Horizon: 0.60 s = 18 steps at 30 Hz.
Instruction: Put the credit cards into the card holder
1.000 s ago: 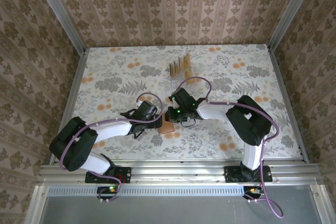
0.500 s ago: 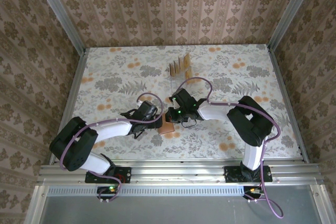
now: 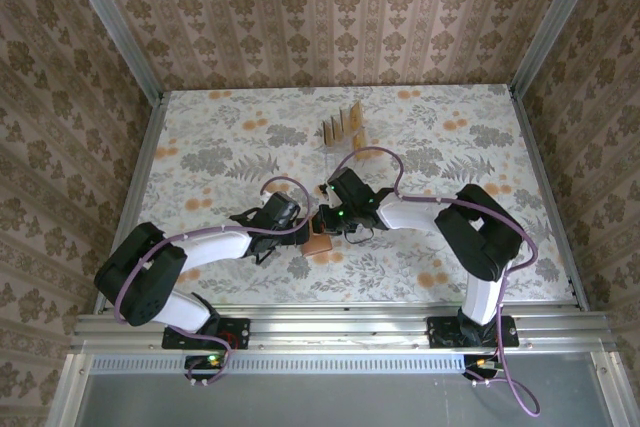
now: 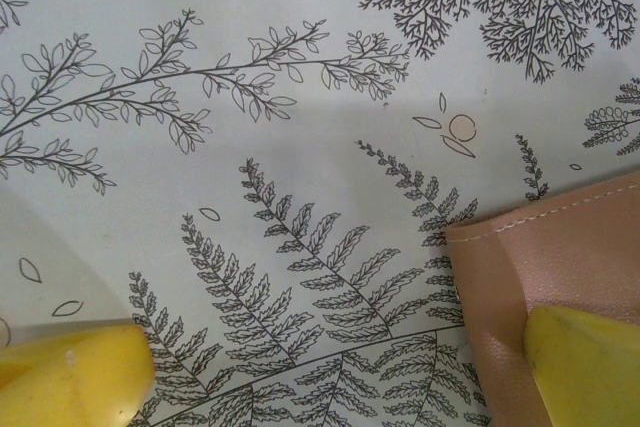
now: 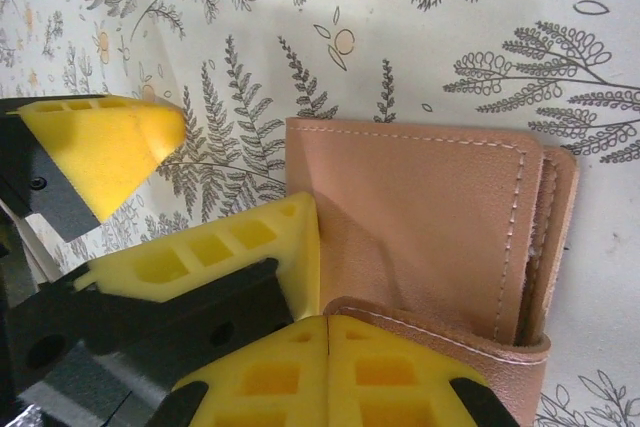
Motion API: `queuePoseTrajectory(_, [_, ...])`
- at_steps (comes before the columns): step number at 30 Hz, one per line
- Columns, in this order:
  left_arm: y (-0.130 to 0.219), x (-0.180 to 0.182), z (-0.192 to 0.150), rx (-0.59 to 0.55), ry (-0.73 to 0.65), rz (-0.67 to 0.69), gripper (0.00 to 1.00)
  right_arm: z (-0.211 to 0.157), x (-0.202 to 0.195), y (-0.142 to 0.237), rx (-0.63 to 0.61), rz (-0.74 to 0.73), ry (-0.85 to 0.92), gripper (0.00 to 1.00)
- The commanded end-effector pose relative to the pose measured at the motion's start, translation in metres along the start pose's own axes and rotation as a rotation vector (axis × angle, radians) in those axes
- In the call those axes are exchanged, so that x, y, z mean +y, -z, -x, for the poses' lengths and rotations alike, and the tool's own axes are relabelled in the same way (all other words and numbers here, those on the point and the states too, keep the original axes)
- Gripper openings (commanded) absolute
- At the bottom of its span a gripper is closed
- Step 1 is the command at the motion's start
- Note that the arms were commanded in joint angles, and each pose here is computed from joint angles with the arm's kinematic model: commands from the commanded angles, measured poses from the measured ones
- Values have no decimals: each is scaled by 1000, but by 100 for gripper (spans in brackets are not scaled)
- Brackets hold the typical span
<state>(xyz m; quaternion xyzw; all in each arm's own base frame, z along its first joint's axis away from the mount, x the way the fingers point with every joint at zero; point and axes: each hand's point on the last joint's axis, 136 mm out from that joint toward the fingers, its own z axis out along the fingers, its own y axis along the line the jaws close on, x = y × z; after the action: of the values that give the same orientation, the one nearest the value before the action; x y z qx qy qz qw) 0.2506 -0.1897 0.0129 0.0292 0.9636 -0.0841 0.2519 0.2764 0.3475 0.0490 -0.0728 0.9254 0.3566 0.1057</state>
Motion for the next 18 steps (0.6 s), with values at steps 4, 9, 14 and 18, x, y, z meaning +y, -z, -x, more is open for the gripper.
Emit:
queuePoseTrajectory(4, [-25, 19, -67, 234, -26, 27, 100, -4, 1, 6, 3, -10, 16, 0])
queuePoseTrajectory(9, [-25, 20, -67, 236, -27, 30, 99, -5, -8, 4, 5, -28, 1, 0])
queuePoseTrajectory(14, [-25, 20, -67, 235, -27, 30, 99, -7, -14, 0, 14, -38, -6, 0])
queuePoseTrajectory(18, [-25, 20, -67, 237, -27, 32, 99, -8, -19, -3, 16, -45, -15, 0])
